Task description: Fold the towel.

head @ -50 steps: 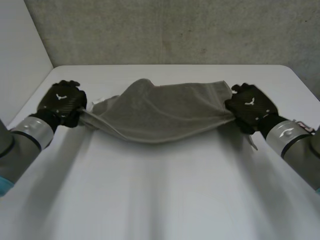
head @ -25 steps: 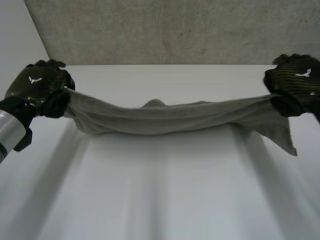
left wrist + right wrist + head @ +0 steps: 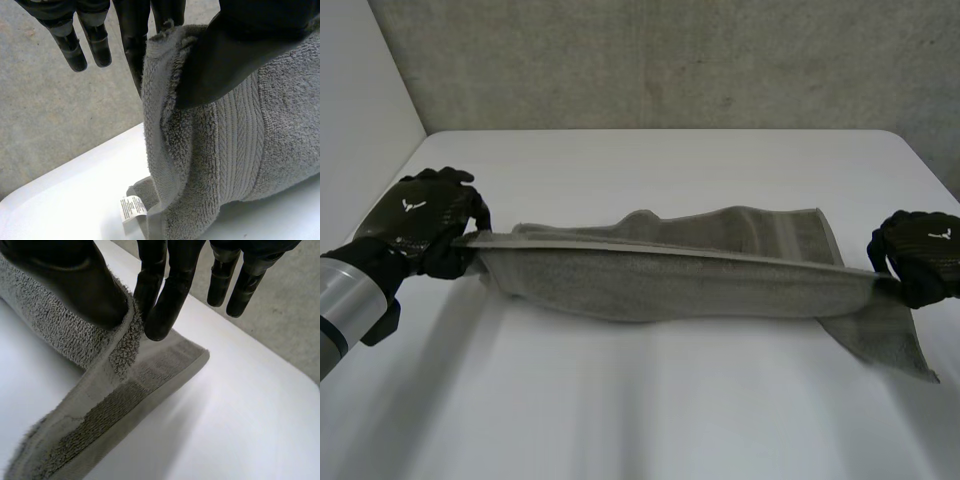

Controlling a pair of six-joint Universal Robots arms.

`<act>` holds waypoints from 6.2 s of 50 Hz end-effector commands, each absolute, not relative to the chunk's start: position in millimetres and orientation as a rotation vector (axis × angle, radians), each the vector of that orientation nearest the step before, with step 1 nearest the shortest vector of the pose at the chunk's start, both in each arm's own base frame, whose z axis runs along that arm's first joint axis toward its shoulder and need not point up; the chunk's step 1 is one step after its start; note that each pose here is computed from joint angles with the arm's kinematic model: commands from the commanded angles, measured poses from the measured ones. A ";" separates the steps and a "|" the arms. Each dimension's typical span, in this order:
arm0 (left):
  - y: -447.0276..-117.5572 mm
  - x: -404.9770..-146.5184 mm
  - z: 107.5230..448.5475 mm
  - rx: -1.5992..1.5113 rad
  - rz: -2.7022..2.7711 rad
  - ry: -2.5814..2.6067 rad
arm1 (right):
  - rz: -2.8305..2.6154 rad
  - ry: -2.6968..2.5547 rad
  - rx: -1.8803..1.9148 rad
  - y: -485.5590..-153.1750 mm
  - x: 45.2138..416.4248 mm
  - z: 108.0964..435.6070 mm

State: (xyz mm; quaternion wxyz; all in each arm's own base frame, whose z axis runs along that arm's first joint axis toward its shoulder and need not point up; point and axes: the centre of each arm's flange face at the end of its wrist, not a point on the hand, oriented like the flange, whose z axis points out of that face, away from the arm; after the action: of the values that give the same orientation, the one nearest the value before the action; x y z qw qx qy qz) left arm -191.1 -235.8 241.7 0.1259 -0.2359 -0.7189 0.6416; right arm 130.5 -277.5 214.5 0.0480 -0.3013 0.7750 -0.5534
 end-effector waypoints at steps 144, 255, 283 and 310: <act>-295.9 -213.7 174.1 -0.754 1.839 -2.297 | -1.846 2.342 -1.038 -340.2 161.4 120.9; -302.6 -246.6 117.3 -1.021 1.778 -2.290 | -1.978 2.244 -1.125 -369.9 68.5 151.2; -284.6 -245.5 144.1 -1.006 1.829 -2.242 | -1.756 2.345 -1.008 -347.8 77.2 144.5; -294.8 -234.9 144.6 -0.968 1.847 -2.272 | -1.798 2.441 -0.843 -357.2 67.3 137.0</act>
State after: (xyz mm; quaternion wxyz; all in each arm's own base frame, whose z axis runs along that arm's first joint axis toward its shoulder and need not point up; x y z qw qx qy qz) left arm -235.0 -294.4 144.5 0.0290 -0.3141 -0.7368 0.5981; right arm 66.7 -355.8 136.8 -0.0014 -0.2673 0.7797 -0.5663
